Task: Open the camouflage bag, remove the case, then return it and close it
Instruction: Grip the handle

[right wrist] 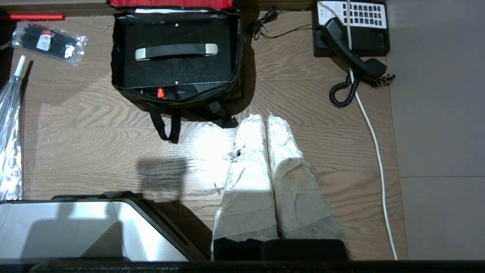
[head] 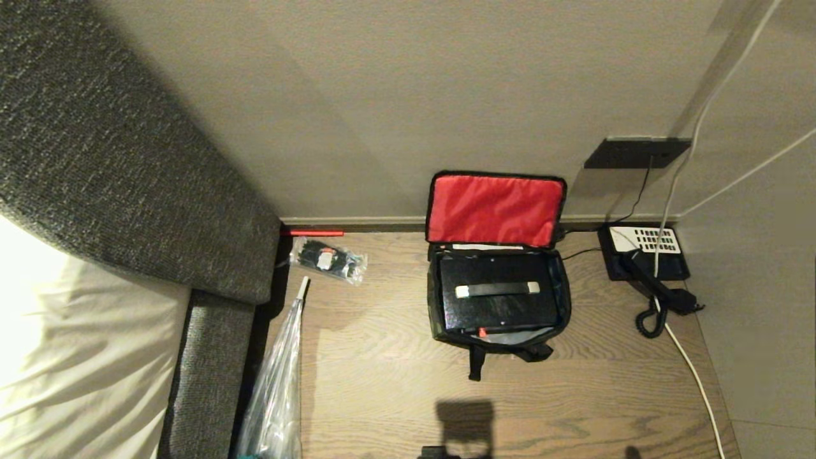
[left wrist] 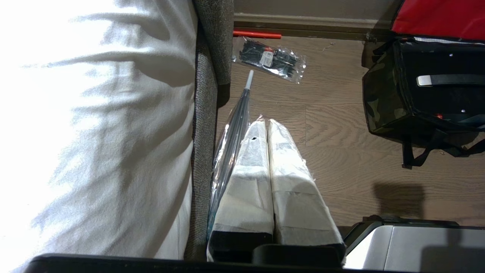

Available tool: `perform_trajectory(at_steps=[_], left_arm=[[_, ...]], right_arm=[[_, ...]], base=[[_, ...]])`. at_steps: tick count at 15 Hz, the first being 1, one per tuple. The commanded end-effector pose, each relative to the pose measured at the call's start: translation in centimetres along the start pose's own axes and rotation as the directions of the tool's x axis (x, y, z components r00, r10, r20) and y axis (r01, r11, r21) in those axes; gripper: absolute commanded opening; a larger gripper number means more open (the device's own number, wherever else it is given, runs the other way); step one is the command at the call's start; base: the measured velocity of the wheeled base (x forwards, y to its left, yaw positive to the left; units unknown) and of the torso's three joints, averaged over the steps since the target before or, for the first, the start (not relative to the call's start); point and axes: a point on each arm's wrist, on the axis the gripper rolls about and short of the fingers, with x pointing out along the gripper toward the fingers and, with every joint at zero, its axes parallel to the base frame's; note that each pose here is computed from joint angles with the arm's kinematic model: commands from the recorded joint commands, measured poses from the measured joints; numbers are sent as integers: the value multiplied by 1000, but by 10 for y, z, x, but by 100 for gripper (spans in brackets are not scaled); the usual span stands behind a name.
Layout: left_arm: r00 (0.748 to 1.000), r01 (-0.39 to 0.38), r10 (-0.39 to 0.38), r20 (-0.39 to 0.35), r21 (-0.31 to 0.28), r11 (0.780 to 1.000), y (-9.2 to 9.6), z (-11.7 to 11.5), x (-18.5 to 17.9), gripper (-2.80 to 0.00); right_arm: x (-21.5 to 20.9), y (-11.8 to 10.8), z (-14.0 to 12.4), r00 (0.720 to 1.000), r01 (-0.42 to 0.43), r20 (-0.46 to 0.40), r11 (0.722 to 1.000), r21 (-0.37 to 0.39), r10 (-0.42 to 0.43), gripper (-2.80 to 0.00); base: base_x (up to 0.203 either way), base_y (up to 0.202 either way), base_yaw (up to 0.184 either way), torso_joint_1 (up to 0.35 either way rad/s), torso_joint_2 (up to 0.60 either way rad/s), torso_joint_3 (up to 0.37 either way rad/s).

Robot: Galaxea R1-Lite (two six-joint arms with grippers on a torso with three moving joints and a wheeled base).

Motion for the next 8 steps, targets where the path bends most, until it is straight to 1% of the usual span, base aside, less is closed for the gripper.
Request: perform_trajectory(at_steps=[1,8], left_arm=[[1000,0,0,0,0,1000,0,0,0,-280],[1000,0,0,-5,7,1000,0,0,0,-280]], right_arm=[[0,0,0,1000,-1,-2,1000,0,1,-280],[0,0,0,1000,0,-2,1000,0,0,-280]], base=[[0,0,0,0,0,0],[0,0,0,0,0,0]])
